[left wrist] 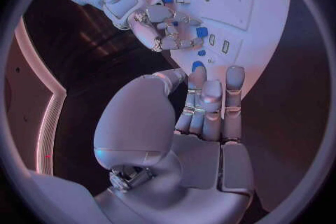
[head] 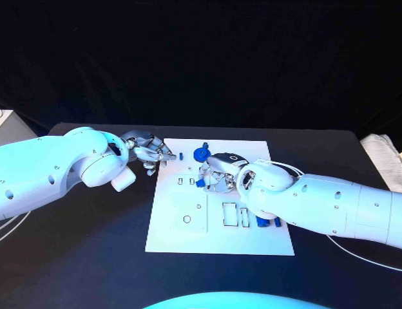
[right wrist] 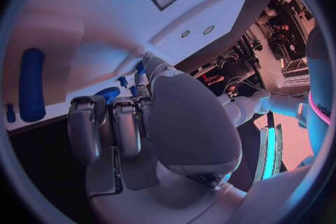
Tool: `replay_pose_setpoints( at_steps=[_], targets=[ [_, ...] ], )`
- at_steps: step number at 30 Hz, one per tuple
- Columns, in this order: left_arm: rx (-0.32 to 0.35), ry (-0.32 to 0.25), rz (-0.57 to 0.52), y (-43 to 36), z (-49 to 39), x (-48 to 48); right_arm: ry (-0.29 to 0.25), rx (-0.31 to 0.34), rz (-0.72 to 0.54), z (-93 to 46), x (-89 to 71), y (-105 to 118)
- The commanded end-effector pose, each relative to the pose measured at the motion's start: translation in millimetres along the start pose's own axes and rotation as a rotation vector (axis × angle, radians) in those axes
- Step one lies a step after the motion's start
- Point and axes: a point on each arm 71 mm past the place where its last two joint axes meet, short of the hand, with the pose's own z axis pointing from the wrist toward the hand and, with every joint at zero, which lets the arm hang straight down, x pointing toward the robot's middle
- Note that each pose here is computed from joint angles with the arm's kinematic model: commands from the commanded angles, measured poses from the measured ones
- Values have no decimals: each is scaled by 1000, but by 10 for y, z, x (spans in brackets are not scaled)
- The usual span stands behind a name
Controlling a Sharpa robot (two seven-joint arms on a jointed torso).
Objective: Assemble the parts on the task board
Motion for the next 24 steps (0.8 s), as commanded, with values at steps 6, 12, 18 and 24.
replay_pose_setpoints(
  at_steps=[6, 12, 18, 24],
  targets=[
    [4, 9, -8, -20, -2, 21, 33, 5, -20, 17, 35, 3],
    [2, 12, -7, -20, -4, 27, 37, 12, -20, 23, 44, 1],
    [-2, 16, -5, -20, -6, 34, 34, 24, -19, 26, 46, -3],
    [-4, 19, -4, -20, -7, 38, 44, 30, -19, 34, 56, -1]
  ],
)
